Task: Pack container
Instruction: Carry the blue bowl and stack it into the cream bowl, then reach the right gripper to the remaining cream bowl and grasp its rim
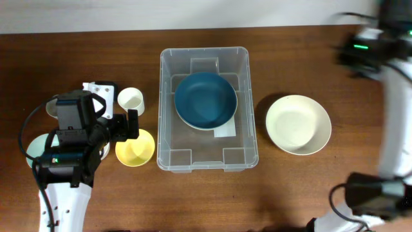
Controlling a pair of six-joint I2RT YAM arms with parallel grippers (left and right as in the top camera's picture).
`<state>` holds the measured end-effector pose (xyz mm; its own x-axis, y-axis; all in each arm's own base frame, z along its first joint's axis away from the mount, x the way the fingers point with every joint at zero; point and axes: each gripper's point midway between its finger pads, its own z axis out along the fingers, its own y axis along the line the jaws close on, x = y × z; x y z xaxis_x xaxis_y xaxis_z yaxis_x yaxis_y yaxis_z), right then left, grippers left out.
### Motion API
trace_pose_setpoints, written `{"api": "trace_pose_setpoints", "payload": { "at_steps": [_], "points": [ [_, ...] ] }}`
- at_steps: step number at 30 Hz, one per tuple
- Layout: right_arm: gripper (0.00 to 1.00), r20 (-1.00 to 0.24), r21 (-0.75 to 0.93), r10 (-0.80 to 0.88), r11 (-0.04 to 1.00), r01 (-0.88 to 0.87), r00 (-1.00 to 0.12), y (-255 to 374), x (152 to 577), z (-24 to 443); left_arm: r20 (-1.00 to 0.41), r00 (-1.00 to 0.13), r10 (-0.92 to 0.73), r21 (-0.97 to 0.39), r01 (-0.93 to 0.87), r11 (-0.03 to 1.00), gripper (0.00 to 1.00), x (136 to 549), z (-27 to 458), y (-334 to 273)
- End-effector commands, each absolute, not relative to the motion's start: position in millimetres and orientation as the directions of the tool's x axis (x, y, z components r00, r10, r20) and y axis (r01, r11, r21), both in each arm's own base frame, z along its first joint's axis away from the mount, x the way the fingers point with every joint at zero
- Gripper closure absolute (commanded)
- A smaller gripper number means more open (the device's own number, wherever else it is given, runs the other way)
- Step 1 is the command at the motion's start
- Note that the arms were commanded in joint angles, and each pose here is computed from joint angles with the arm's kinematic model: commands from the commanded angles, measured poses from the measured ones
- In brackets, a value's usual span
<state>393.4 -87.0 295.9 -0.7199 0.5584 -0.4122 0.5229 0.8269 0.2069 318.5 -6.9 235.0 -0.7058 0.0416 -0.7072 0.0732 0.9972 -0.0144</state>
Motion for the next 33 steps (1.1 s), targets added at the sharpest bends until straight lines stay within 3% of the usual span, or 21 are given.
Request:
{"api": "trace_pose_setpoints", "payload": {
  "at_steps": [1,8,15,16,18,19,24,33],
  "points": [
    [0.66,-0.274,0.262,0.719,0.695,0.67,-0.638,-122.7,351.8,288.8,-0.724,-0.689,0.03,-0.025,0.069,0.997,0.0,321.4,244.1,-7.1],
    [0.66,-0.12,0.323,0.728,0.672,0.667,-0.675,-135.0,306.1,264.7,-0.723,-0.691,0.029,-0.025,0.068,0.997,0.0,321.2,243.7,-7.1],
    [0.66,-0.105,0.326,0.717,0.679,0.658,-0.689,-114.0,269.4,226.5,-0.723,-0.69,0.029,-0.025,0.069,0.997,0.0,321.2,243.7,-7.1],
    [0.63,-0.103,0.339,0.717,0.677,0.653,-0.69,-109.6,266.8,216.3,-0.723,-0.69,0.03,-0.025,0.069,0.997,0.0,321.2,243.7,-7.1],
    [0.41,-0.088,0.369,0.715,0.67,0.644,-0.693,-101.5,264.9,194.2,-0.723,-0.69,0.03,-0.025,0.069,0.997,0.0,321.3,243.8,-7.1],
    [0.36,-0.081,0.385,0.714,0.666,0.639,-0.695,-98.5,266.0,181.2,-0.723,-0.69,0.03,-0.025,0.069,0.997,0.0,321.3,243.8,-7.1],
    [0.29,-0.035,0.4,0.715,0.65,0.646,-0.698,-90.7,273.5,101.5,-0.722,-0.691,0.03,-0.025,0.069,0.997,0.0,321.0,243.4,-7.1],
    [0.23,-0.028,0.436,0.656,0.687,0.581,-0.755,-74.4,304.7,42.9,-0.722,-0.691,0.03,-0.025,0.069,0.997,0.0,321.0,243.4,-7.1]
  ]
}}
